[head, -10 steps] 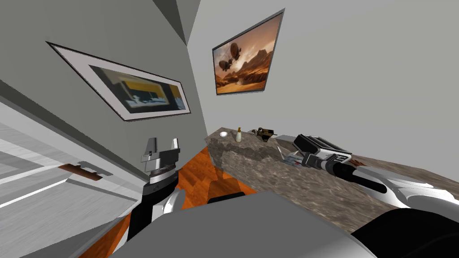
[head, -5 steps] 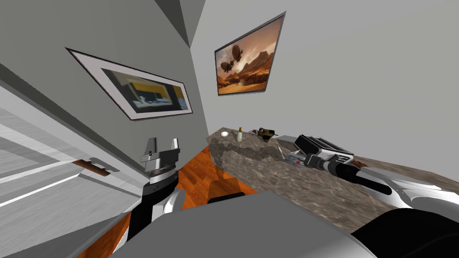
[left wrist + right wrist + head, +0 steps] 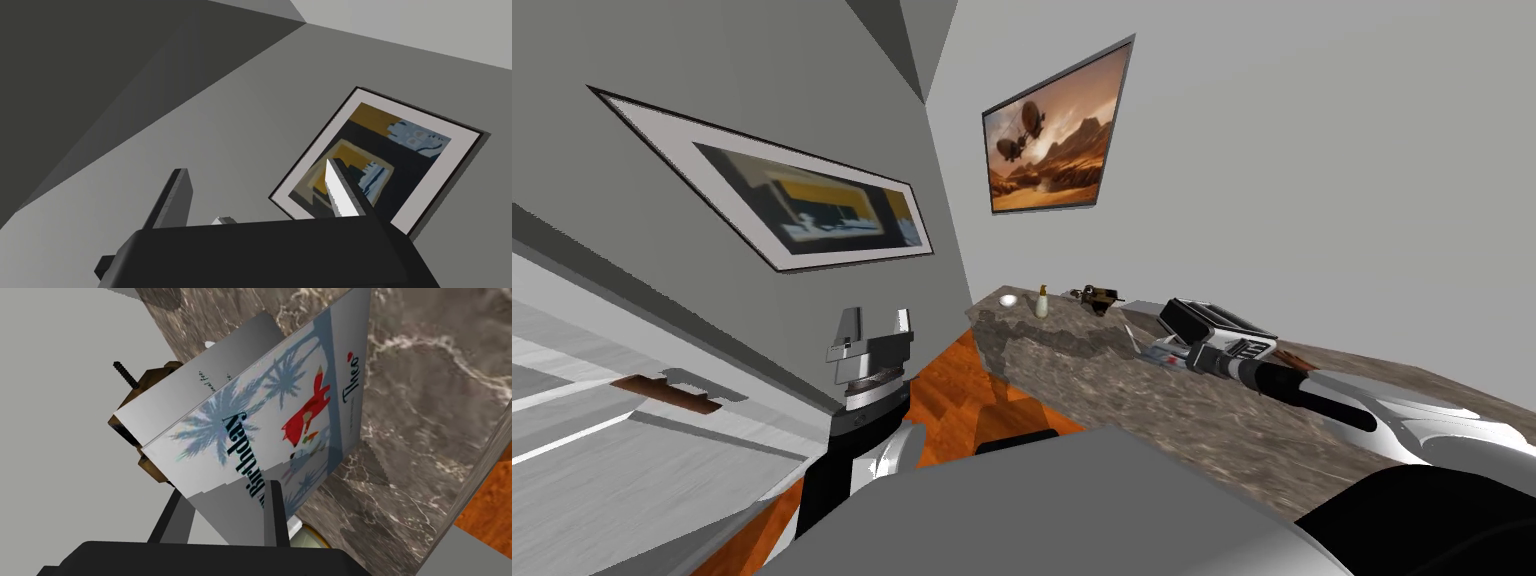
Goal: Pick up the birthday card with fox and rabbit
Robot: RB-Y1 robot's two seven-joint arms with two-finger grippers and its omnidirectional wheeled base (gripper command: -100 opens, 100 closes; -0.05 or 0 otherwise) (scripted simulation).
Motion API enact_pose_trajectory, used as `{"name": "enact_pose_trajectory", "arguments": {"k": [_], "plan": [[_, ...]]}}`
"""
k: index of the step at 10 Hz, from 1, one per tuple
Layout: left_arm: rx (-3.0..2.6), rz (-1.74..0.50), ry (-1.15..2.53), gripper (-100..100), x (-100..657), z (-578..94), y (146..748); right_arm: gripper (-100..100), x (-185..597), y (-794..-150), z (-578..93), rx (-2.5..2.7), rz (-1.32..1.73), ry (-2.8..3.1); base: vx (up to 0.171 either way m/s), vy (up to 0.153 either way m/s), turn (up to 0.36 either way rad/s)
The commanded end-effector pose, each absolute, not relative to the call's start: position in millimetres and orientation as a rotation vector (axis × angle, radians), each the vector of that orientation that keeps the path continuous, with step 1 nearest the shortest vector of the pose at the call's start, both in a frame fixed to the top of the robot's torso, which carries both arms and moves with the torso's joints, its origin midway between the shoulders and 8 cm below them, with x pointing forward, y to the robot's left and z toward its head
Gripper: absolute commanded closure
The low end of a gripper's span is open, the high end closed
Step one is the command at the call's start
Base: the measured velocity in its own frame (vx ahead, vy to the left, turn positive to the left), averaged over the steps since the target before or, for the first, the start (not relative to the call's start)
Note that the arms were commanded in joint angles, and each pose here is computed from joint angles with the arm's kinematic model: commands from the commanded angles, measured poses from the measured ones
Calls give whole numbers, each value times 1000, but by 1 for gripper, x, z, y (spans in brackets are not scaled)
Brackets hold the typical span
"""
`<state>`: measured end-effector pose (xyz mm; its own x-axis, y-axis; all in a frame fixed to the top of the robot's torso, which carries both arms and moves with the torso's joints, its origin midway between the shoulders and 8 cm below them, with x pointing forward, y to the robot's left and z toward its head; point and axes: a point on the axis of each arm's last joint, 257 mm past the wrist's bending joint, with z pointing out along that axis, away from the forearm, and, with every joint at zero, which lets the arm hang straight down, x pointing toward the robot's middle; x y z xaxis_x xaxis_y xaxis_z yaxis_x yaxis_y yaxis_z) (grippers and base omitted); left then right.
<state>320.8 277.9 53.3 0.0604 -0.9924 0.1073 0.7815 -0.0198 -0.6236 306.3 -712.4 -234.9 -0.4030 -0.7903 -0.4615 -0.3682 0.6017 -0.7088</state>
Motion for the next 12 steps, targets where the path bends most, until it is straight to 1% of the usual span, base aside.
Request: {"name": "enact_pose_trajectory", "arguments": {"k": [1, 3, 4, 5, 6, 12], "plan": [[-622, -1482, 429, 0, 321, 53, 278, 100, 314, -700, -236, -936, -631, 2002, 89, -28, -254], [-622, -1482, 429, 0, 321, 53, 278, 100, 332, -673, -235, -978, -582, 1960, 70, -29, -230], [-622, -1482, 429, 0, 321, 53, 278, 100, 331, -672, -236, -990, -584, 1961, 65, -26, -123], [-622, -1482, 429, 0, 321, 53, 278, 100, 342, -654, -234, -1011, -553, 1936, 70, -35, -247], [-622, -1482, 429, 0, 321, 53, 278, 100, 341, -654, -236, -1025, -557, 1938, 63, -16, -123], [-622, -1482, 429, 0, 321, 53, 278, 100, 367, -601, -232, -1133, -494, 1862, 70, -19, -202]]}}
